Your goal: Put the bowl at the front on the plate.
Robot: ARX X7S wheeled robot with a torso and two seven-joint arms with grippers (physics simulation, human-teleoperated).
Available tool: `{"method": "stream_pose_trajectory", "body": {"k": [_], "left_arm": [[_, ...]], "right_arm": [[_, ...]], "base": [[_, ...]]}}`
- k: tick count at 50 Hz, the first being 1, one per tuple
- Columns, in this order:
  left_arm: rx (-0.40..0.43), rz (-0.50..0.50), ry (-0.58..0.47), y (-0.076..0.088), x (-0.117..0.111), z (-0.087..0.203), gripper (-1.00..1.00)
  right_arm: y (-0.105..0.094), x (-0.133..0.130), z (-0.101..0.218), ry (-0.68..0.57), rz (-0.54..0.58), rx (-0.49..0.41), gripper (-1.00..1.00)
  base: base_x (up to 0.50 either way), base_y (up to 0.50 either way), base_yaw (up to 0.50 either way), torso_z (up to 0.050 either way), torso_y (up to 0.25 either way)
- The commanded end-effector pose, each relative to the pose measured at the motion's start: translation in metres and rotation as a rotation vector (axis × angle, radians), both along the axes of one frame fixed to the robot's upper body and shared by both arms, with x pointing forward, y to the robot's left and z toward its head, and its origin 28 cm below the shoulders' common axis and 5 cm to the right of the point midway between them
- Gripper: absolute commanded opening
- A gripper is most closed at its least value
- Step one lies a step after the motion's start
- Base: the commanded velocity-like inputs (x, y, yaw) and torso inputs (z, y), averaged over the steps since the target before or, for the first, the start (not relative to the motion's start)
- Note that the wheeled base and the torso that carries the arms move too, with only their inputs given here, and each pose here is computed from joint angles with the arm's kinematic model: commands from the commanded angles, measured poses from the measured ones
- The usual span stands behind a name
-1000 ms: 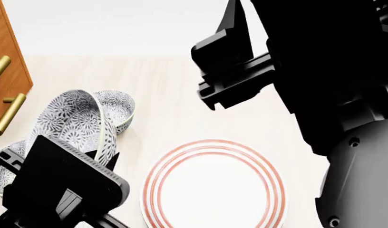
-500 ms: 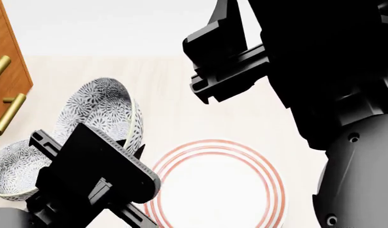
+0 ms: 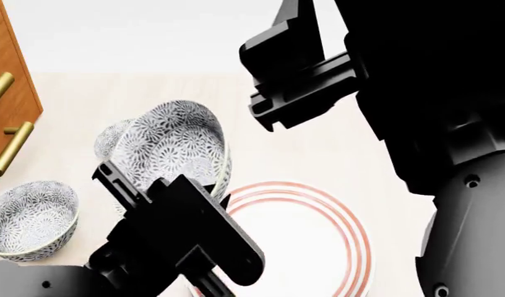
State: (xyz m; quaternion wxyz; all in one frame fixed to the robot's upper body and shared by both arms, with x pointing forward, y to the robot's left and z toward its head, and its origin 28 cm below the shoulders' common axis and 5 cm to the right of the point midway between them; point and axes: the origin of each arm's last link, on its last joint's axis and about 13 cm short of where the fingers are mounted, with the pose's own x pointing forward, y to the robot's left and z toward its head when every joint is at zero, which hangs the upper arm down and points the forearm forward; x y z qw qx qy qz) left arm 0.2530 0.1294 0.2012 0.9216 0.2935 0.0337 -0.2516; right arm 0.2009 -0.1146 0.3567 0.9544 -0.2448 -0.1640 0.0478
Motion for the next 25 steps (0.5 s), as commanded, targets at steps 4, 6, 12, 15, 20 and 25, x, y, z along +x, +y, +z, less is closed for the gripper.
{"method": "stream_pose_trajectory", "body": {"k": [4, 6, 12, 15, 20, 25], "left_arm": [[0.094, 0.021, -0.090, -0.014, 0.014, -0.002, -1.00], [0.095, 0.024, -0.093, -0.015, 0.015, -0.002, -1.00], [0.155, 0.015, -0.121, -0.017, 0.018, -0.006, -1.00], [0.188, -0.002, -0.112, -0.017, 0.018, -0.006, -1.00], [0.231, -0.012, -0.110, -0.017, 0.022, -0.003, -1.00], [0.227, -0.012, -0.107, -0.018, 0.024, -0.001, -1.00]], "right_arm": [[-0.003, -0.004, -0.002, -0.010, -0.008, 0.013, 1.00], [-0.004, -0.004, -0.002, -0.011, -0.010, 0.016, 1.00], [-0.005, -0.005, -0.005, -0.012, -0.013, 0.024, 1.00], [-0.005, -0.006, -0.006, -0.012, -0.013, 0.027, 1.00], [-0.005, -0.006, -0.008, -0.011, -0.014, 0.029, 1.00], [-0.006, -0.006, -0.009, -0.011, -0.018, 0.032, 1.00]], "base": [[0.00, 0.00, 0.00, 0.000, 0.000], [0.00, 0.00, 0.00, 0.000, 0.005], [0.00, 0.00, 0.00, 0.000, 0.000], [0.00, 0.00, 0.00, 0.000, 0.000], [0.00, 0.00, 0.00, 0.000, 0.000], [0.00, 0.00, 0.00, 0.000, 0.000]]}}
